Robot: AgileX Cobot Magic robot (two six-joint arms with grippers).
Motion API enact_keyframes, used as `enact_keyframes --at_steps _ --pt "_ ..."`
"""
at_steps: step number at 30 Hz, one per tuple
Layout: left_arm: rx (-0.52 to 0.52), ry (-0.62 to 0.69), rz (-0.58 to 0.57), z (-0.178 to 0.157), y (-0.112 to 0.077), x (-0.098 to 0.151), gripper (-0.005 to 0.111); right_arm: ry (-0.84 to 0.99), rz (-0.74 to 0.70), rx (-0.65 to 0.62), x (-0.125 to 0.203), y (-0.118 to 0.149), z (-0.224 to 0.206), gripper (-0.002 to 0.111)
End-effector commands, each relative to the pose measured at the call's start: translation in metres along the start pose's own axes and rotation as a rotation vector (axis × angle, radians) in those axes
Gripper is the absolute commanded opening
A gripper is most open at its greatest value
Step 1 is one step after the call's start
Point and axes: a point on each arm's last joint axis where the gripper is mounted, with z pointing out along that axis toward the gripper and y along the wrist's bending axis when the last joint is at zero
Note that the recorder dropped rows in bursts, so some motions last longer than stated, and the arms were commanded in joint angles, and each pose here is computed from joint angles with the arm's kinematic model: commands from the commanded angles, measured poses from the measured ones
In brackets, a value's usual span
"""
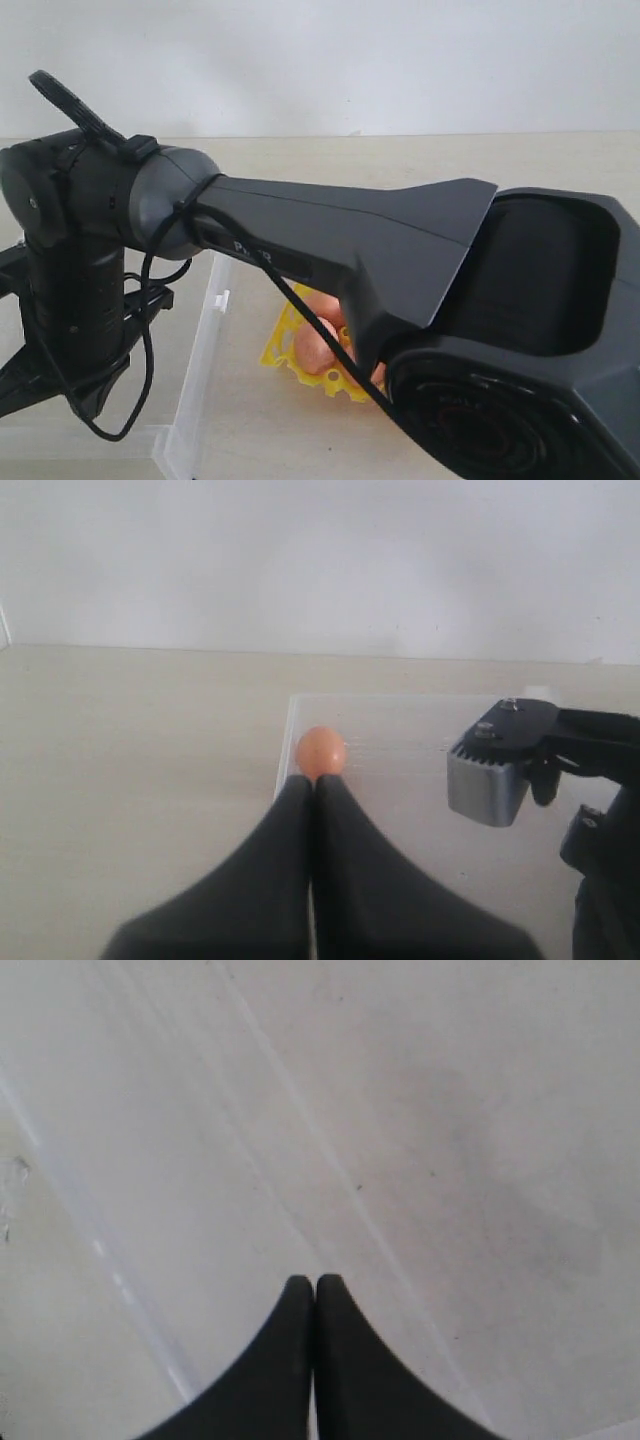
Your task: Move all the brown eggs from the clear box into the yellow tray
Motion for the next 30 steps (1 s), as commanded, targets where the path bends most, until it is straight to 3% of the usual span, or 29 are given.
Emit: enact_keyframes --at_steps 1,6,30 --pt "0.0 -0.001 -0.005 0.0 0.0 -0.001 -0.004 0.055 0.01 -0.033 0.011 0.002 0.008 0.0" --pt "0.0 -0.001 -0.005 0.0 0.0 -0.001 -0.004 0.051 -0.027 -0.007 0.014 0.002 -0.004 0.0" --pt "0.0 -0.001 -0.005 0.0 0.0 -0.001 -0.004 0.053 -0.032 -0.111 0.017 0.036 -0.003 0.0"
